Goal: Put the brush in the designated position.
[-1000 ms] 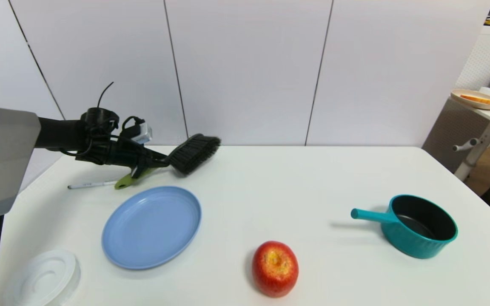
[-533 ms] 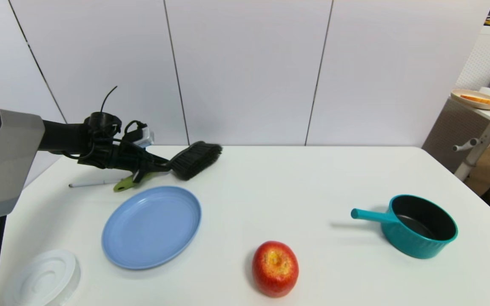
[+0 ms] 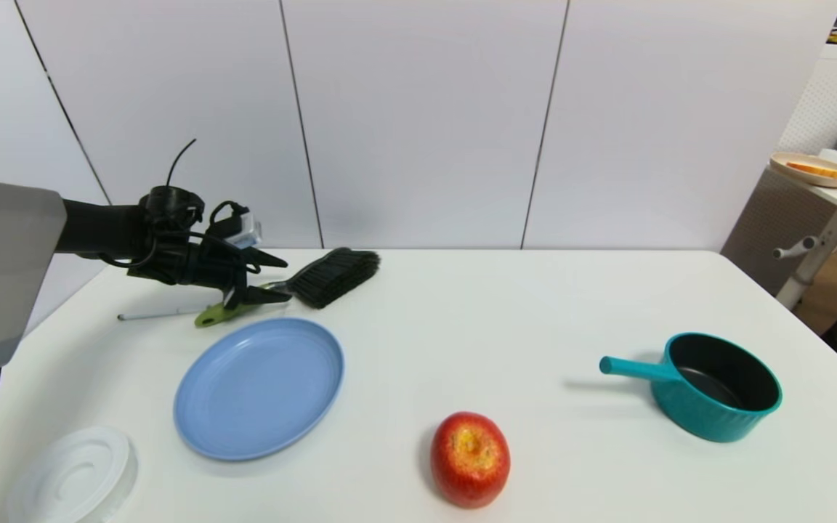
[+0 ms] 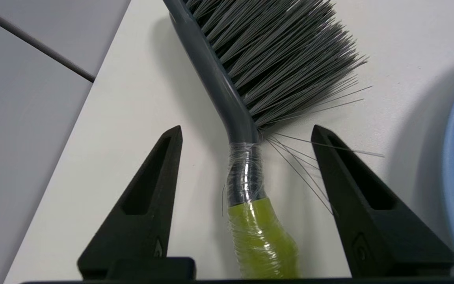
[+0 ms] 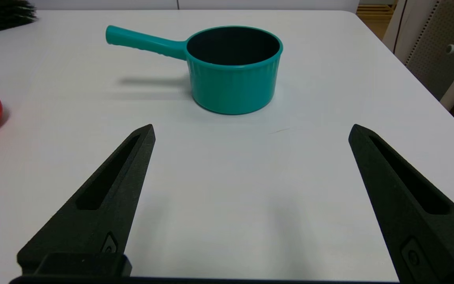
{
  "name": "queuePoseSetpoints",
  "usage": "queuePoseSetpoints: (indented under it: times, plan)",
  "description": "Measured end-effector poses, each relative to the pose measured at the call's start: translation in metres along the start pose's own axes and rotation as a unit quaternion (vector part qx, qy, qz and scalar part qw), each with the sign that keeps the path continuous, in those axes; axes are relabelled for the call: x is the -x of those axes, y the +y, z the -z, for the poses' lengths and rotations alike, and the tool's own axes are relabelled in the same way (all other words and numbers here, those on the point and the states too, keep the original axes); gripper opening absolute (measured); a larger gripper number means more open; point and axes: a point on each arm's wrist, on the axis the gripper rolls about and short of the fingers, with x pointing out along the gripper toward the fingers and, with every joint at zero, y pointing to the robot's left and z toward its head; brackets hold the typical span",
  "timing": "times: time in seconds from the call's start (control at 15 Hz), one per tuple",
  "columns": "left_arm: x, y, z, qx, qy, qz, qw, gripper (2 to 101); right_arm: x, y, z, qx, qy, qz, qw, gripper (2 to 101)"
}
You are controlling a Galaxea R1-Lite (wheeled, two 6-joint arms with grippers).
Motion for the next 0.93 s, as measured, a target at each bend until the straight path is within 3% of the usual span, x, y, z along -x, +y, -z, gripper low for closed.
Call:
queuePoseSetpoints:
  times: [0.27, 0.47, 0.73, 0.93]
  plan:
    - [0.026, -0.009, -0.030, 0.009, 0.025, -0.001, 1.000, 80.1, 0.000, 0.000, 0.000, 0.000, 0.000, 0.000, 1.0000, 97.3]
    - [0.059, -0.031, -0.065, 0.029, 0.057, -0.002, 0.998, 85.6, 0.000, 0.000, 0.000, 0.000, 0.000, 0.000, 1.0000, 97.3]
    - [0.114, -0.091, -0.111, 0.097, 0.090, -0.026, 0.991, 90.6, 0.000, 0.000, 0.000, 0.000, 0.000, 0.000, 1.0000, 97.3]
    - [0.151, -0.145, -0.135, 0.145, 0.082, -0.072, 0.983, 92.8, 0.000, 0.000, 0.000, 0.000, 0.000, 0.000, 1.0000, 97.3]
